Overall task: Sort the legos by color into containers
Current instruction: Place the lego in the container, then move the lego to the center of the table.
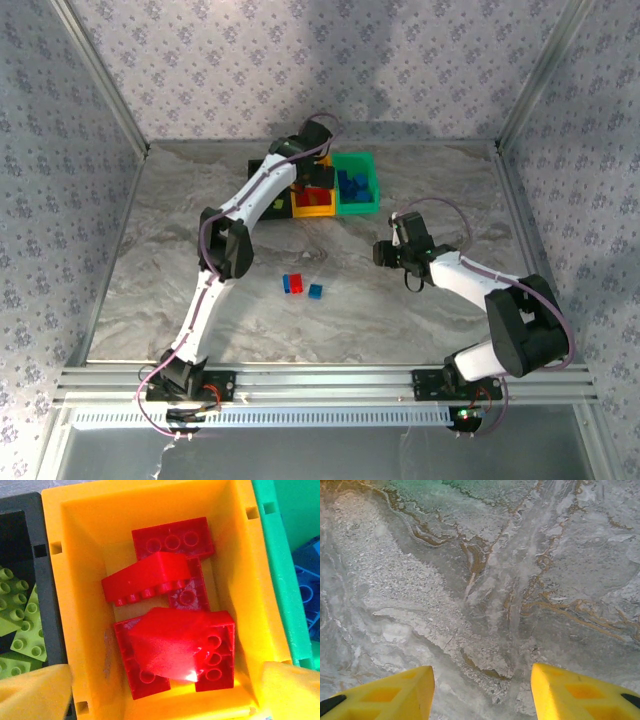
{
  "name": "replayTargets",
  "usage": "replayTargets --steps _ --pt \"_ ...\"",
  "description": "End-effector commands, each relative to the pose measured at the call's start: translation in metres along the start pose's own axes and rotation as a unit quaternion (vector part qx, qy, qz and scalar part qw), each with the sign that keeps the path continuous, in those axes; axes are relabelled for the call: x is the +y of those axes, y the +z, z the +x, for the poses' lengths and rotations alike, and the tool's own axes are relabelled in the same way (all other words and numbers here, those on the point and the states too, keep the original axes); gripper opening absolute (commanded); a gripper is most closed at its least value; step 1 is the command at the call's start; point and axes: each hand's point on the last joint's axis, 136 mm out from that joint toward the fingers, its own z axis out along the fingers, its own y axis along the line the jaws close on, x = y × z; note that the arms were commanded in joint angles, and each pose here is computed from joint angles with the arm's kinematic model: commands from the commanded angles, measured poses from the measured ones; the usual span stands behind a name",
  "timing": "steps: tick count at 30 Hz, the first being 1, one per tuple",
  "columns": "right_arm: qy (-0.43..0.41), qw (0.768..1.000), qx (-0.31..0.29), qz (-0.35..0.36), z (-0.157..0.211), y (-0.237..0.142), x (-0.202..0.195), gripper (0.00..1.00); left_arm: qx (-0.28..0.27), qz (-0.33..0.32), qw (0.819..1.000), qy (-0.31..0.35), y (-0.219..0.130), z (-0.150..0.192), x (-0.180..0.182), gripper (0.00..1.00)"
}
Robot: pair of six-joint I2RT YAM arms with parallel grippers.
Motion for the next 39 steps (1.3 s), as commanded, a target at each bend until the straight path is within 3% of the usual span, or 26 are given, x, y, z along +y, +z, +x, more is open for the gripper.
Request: replayTargets --steps 1,7,10,16,23,34,39 --pt "-0.001 1.000 0.000 -0.017 -0.006 0.002 0.011 0.56 -0.021 0.025 0.999 0.012 -0.036 -0.010 -0.012 1.00" --pt "-0.028 0.999 0.000 -0.041 -0.003 0.002 0.030 0.56 -0.060 0.041 0.997 0.019 -0.079 -0.005 -0.016 1.00" --pt "-0.074 0.993 -0.001 -0.089 0.001 -0.001 0.064 0.56 -0.080 0.048 0.996 0.016 -0.097 0.007 -0.010 1.00" --pt "-0.163 0.962 0.036 -0.217 0.027 0.002 0.151 0.57 -0.080 0.083 0.993 -0.017 -0.109 0.066 0.012 1.00" --pt "-0.232 0.945 0.074 -0.219 0.044 0.014 0.214 0.57 -0.059 0.058 0.996 -0.036 -0.108 0.124 0.057 1.00" --pt "-0.274 0.927 0.128 -0.220 0.062 0.016 0.239 0.58 -0.050 0.043 0.995 -0.079 -0.099 0.174 0.108 1.00" --pt "-0.272 0.938 0.124 -0.175 0.058 0.030 0.233 0.58 -0.048 0.036 0.993 -0.105 -0.094 0.188 0.124 1.00"
